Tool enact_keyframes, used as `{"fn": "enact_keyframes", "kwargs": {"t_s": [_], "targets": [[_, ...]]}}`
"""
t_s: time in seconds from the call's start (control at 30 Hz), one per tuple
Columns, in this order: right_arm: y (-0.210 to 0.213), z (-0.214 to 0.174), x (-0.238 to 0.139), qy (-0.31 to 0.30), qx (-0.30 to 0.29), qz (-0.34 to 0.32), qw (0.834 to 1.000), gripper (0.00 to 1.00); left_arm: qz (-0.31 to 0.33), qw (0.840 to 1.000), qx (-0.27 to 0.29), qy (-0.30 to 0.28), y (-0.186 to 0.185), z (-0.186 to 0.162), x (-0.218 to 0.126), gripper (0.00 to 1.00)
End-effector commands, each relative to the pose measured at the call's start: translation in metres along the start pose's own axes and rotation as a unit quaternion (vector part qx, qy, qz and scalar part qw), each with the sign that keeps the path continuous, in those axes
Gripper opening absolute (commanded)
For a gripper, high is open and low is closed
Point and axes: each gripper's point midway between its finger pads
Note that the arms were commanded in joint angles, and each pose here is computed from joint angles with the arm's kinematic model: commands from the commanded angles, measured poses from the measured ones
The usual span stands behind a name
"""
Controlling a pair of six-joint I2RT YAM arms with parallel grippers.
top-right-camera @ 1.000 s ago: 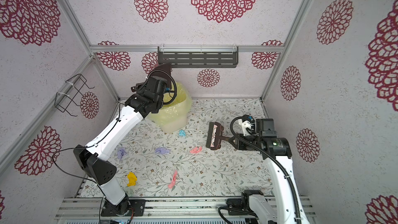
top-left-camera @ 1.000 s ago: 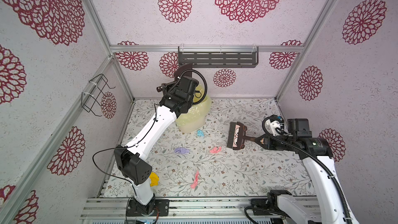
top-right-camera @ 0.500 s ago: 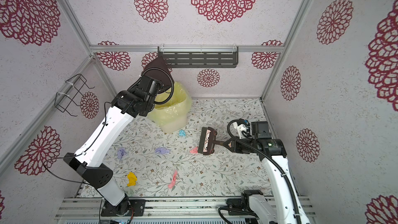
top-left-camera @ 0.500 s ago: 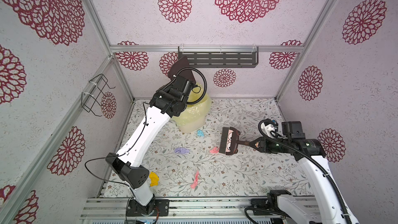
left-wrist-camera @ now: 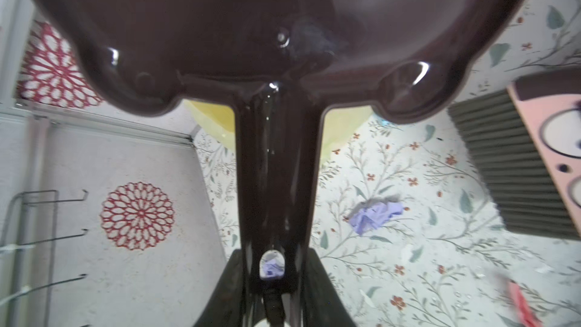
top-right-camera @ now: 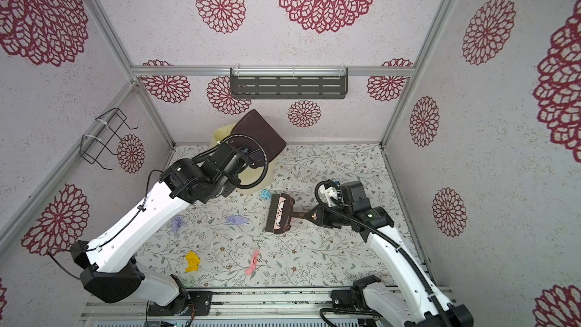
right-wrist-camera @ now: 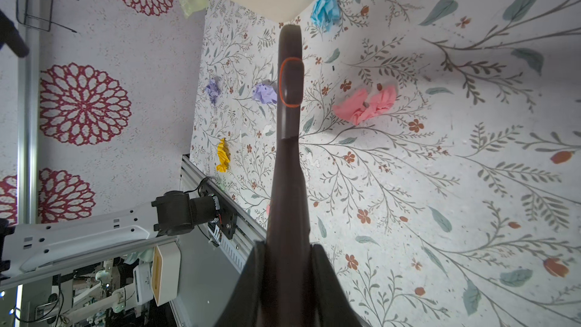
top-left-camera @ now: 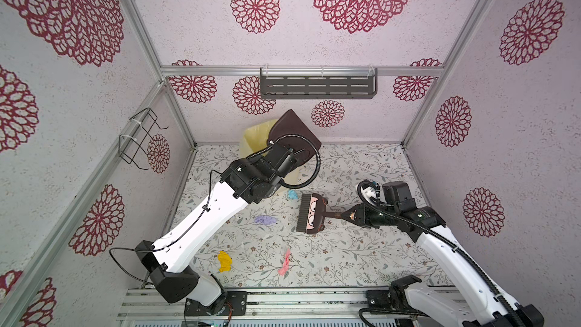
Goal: Sweep away the paper scraps from the table
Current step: 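Lower the dustpan to the table with left while right brings brush beside it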
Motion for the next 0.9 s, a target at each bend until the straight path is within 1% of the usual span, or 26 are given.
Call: {"fn": "enact_keyframes", "kwargs": {"t_s": [0.0, 0.23, 0.47, 0.57, 0.7, 0.87], "targets": [[0.007, 0.026, 0.003, -0.046, -0.009, 0.007, 0.999, 0.00, -0.057, 0.996, -0.068, -0.002, -0.022, -0.013, -0.010, 0.00], [-0.018, 0.020, 0.022, -0.022, 0.010, -0.025, 0.999, 0.00, -0.112, 0.989, -0.085, 0.035, -0.061, -0.046, -0.006, 0.00], [-0.041, 0.002, 0.024, 0.017, 0.012, -0.072, 0.997, 0.00, -0.158, 0.981, -0.099, 0.060, -0.092, -0.065, 0.001, 0.00], [-0.059, -0.007, 0.013, 0.037, 0.015, -0.128, 0.991, 0.00, -0.174, 0.977, -0.101, 0.073, -0.103, -0.072, 0.004, 0.00], [-0.080, -0.015, -0.013, 0.052, 0.025, -0.194, 0.979, 0.00, -0.205, 0.969, -0.101, 0.098, -0.124, -0.084, 0.007, 0.00], [-0.096, -0.020, -0.044, 0.058, 0.025, -0.249, 0.966, 0.00, -0.248, 0.955, -0.104, 0.128, -0.153, -0.099, 0.009, 0.00]]}}
Point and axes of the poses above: each gripper's point midway between its finger pads, its own x axis out along the fingers, its own y axis along the line the jaws close on, z = x × y, and after that the axes turned 2 degrees about -x, right-handed
